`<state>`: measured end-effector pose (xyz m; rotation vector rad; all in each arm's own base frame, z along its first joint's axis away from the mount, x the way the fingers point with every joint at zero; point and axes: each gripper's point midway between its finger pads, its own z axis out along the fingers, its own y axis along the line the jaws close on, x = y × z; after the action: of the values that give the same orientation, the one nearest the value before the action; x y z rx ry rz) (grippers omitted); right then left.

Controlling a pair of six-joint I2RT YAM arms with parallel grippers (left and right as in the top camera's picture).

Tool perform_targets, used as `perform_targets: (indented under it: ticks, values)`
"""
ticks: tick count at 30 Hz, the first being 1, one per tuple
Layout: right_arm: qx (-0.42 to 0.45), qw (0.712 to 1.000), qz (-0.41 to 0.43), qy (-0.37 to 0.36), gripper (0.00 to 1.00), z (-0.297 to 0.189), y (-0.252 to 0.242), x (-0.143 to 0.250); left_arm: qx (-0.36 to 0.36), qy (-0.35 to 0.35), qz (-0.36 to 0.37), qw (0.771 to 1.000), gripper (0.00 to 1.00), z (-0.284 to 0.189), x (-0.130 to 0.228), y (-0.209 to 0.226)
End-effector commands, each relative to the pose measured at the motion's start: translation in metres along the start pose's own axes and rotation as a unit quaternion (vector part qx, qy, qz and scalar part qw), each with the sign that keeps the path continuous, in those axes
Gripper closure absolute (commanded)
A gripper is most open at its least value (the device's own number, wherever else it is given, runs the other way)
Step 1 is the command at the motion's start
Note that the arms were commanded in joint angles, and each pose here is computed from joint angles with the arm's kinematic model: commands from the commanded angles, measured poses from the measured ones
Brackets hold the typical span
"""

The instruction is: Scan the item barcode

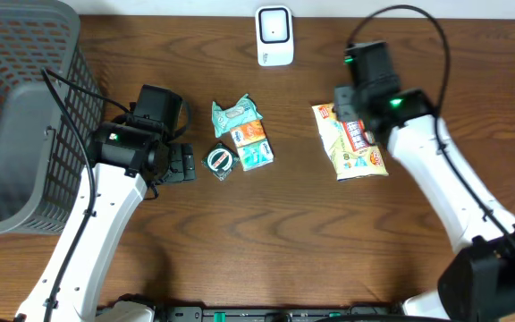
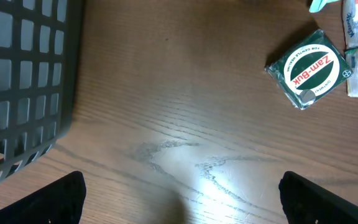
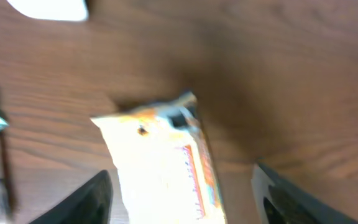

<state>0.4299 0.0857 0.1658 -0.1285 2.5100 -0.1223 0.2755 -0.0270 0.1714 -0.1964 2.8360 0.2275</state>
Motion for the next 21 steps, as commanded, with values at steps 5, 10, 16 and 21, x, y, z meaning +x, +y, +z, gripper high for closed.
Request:
perform_targets:
  ticks: [5, 10, 16, 21]
  values:
    - [-0.135, 0.984, -0.019, 0.113, 0.21, 0.055, 0.015, 0.051, -0.008, 0.002, -0.001, 1.0, 0.02, 0.002, 0.0, 0.003]
    - [-0.131, 0.975, -0.015, 0.181, 0.33, 0.095, 0.017, 0.089, -0.008, 0.002, -0.001, 1.0, 0.02, 0.002, 0.0, 0.003]
    - [-0.131, 0.963, -0.02, 0.234, 0.32, 0.122, 0.024, 0.123, -0.008, 0.002, -0.001, 1.0, 0.02, 0.002, 0.0, 0.003]
    - [-0.132, 0.966, -0.021, 0.223, 0.85, 0.122, 0.025, 0.116, -0.008, 0.002, -0.002, 1.0, 0.02, 0.002, 0.0, 0.003]
